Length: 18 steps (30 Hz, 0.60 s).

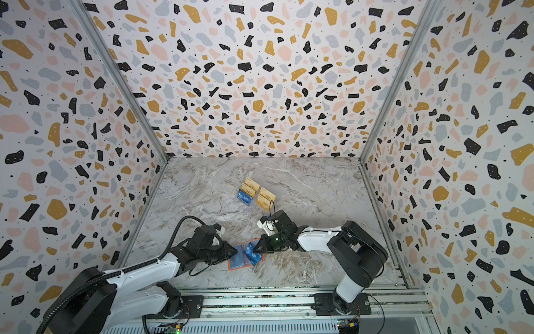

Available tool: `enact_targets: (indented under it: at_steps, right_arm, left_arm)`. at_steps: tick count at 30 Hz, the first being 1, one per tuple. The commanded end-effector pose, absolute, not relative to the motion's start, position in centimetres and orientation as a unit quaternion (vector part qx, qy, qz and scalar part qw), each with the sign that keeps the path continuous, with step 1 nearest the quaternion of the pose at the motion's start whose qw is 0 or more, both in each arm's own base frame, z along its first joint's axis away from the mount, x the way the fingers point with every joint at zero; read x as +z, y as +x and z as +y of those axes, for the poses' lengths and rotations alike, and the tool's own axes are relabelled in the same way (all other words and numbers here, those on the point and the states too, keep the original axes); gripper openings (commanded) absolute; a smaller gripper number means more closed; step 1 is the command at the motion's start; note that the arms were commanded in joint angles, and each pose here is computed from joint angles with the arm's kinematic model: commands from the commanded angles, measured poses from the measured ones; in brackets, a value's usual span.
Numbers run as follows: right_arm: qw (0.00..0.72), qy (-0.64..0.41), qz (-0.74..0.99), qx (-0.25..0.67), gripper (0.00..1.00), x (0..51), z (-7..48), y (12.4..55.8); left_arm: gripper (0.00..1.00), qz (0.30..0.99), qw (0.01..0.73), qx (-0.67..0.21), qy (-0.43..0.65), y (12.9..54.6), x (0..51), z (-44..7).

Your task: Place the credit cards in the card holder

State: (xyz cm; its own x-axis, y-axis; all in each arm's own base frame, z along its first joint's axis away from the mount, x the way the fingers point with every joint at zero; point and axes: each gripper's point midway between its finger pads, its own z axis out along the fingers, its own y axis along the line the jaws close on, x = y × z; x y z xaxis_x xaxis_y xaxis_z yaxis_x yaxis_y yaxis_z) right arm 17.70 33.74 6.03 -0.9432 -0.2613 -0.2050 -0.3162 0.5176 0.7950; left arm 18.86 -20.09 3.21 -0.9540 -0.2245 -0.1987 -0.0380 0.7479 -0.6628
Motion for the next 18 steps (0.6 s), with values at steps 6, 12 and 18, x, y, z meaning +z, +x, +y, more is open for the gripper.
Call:
enact_targets:
  at_steps: [6, 12, 18]
  right_arm:
    - [0.029, -0.167, 0.869, 0.465, 0.0, 5.9, 34.1, 17.8]
    - [0.035, -0.168, 0.866, 0.469, 0.0, 6.4, 34.2, 17.9]
    - [0.047, -0.171, 0.865, 0.47, 0.0, 7.0, 34.1, 18.0]
  left_arm:
    - [0.22, 0.928, 0.132, -0.343, -0.067, 18.5, 2.7, -19.9]
    - [0.22, 0.928, 0.131, -0.343, -0.067, 18.4, 2.8, -19.8]
    - [0.22, 0.928, 0.131, -0.343, -0.068, 18.4, 2.8, -19.8]
